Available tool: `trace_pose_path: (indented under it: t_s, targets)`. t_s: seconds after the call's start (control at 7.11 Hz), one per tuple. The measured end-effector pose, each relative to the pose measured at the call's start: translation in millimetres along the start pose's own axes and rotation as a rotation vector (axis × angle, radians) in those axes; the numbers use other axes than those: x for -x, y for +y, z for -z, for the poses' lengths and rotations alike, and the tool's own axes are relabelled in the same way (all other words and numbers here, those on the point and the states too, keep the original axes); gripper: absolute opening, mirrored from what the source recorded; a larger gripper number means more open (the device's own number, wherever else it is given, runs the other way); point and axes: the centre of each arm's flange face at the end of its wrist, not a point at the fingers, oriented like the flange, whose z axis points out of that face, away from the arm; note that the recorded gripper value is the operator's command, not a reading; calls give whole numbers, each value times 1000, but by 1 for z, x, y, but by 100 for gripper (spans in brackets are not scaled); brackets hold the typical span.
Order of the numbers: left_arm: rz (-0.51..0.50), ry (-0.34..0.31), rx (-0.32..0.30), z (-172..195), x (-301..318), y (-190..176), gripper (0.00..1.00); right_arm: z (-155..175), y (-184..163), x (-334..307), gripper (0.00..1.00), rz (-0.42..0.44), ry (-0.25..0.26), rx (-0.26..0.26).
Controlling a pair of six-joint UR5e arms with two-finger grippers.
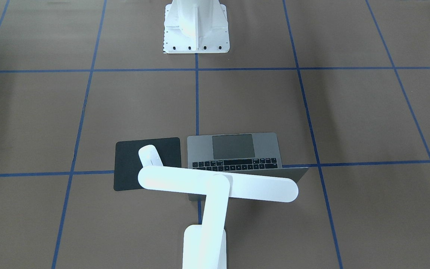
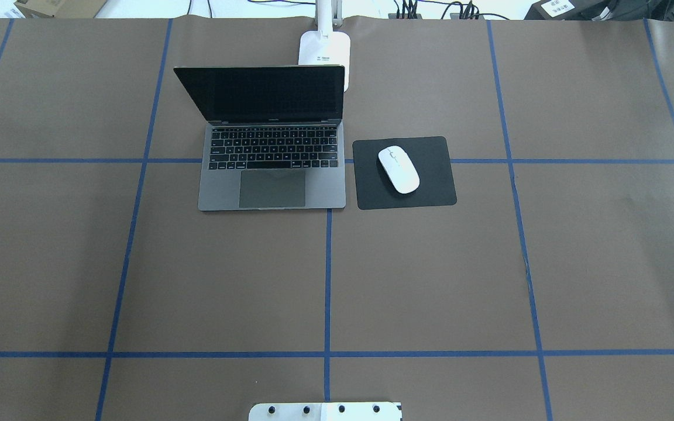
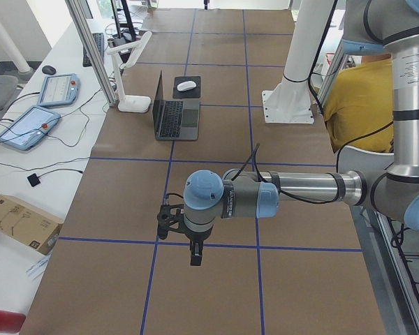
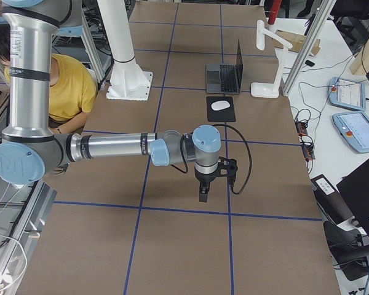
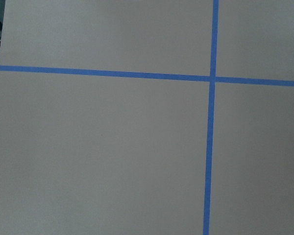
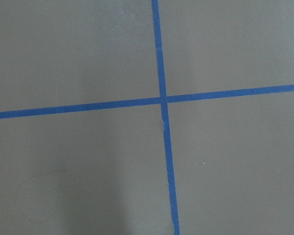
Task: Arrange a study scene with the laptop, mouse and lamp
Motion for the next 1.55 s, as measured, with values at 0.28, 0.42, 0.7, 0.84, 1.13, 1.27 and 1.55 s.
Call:
trace_pose_path:
  t_s: [0.28, 0.42, 0.7, 0.84, 1.13, 1.27, 1.55]
  targets:
    - [-33, 5, -21, 3, -5, -8, 100, 5, 13, -4, 100, -10, 0, -3]
    - [-36, 22, -20, 2, -6, -6, 100, 5, 15, -5, 100, -12, 0, -2]
    - [-38, 60, -22, 1, -8, -3, 100, 7, 15, -4, 100, -7, -1, -8]
    - [-36, 65, -20, 0, -8, -1, 100, 9, 14, -2, 100, -3, -2, -12]
    - [-31, 67, -15, -2, -6, 3, 100, 10, 14, 1, 100, 1, -11, -14]
    - [-30, 66, -14, -3, -6, 3, 100, 10, 14, 1, 100, 1, -11, -15]
    - [-27, 66, -12, -3, -5, 4, 100, 10, 13, 0, 100, -1, -10, -15]
